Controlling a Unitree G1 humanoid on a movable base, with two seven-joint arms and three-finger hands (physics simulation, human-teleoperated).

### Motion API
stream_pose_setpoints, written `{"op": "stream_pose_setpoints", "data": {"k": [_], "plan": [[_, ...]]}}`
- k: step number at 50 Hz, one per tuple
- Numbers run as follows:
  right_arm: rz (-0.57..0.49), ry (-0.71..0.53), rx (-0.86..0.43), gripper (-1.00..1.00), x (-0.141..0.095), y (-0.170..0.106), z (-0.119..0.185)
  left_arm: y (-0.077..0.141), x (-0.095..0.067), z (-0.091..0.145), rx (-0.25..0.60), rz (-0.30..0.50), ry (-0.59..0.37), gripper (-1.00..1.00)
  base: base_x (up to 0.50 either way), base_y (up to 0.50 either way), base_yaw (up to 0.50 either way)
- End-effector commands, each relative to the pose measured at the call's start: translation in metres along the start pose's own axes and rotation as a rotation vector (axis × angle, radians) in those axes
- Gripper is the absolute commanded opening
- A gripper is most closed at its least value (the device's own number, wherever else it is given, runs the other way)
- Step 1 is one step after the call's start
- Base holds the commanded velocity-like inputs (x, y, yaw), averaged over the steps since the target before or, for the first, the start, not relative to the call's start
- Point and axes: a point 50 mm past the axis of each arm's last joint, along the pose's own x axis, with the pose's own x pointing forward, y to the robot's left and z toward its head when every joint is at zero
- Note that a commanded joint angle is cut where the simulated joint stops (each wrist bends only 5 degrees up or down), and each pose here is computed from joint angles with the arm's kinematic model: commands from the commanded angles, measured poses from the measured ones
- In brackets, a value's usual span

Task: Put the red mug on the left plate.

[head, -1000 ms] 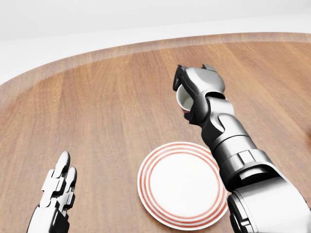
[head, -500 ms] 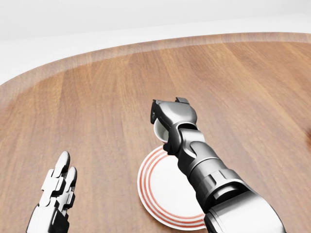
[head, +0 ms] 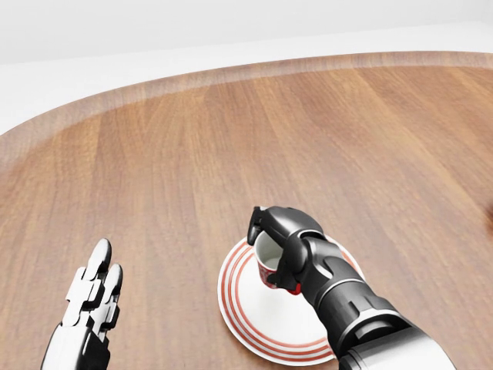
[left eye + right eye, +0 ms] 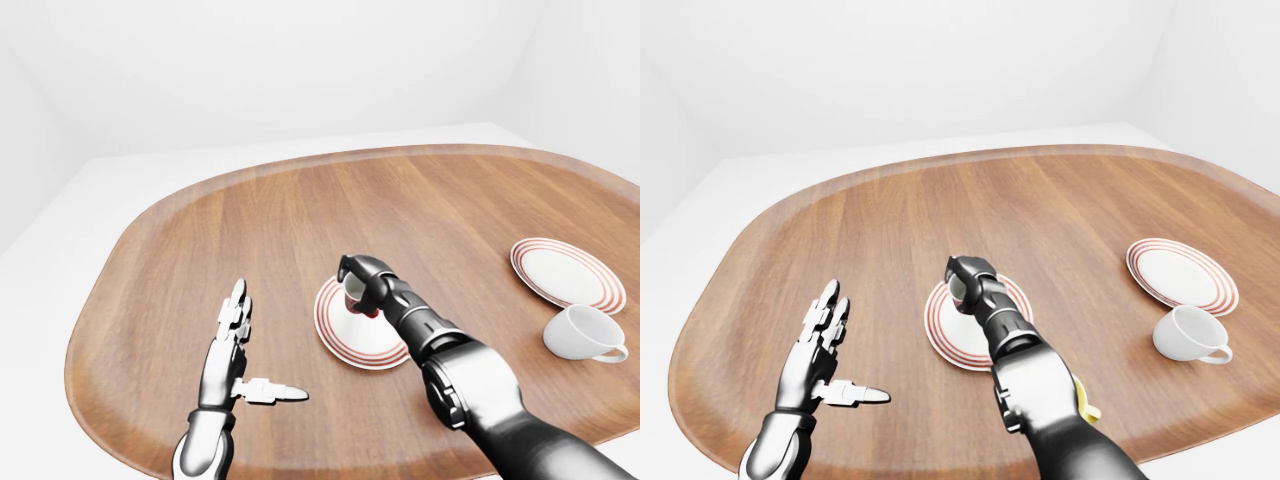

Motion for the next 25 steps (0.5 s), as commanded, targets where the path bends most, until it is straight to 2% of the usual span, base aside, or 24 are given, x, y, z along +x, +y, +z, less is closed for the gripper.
{"op": "stream_pose_setpoints", "data": {"k": [1,6,10,14,18,25], "plan": [[0.059,0.014,0.024,-1.0,-0.002,0.014,-0.008,0.001,0.0,-0.001,-0.003,0.002,0.003,1.0,0.0,0.0,0.0],[0.072,0.014,0.025,-1.0,-0.002,0.015,-0.009,0.001,0.0,-0.001,-0.004,0.002,0.003,1.0,0.0,0.0,0.0],[0.063,0.071,-0.046,-1.0,-0.002,0.017,-0.016,0.001,0.0,-0.001,-0.006,0.003,0.003,1.0,0.0,0.0,0.0],[0.058,0.08,-0.054,-1.0,-0.002,0.017,-0.017,0.001,0.0,-0.001,-0.006,0.003,0.004,1.0,0.0,0.0,0.0],[-0.015,0.115,-0.127,-1.0,-0.002,0.013,-0.018,0.0,0.001,-0.001,-0.005,0.004,0.004,1.0,0.0,0.0,0.0],[-0.016,0.115,-0.141,-1.0,-0.003,0.016,-0.018,0.001,0.0,-0.002,-0.006,0.004,0.007,1.0,0.0,0.0,0.0]]}}
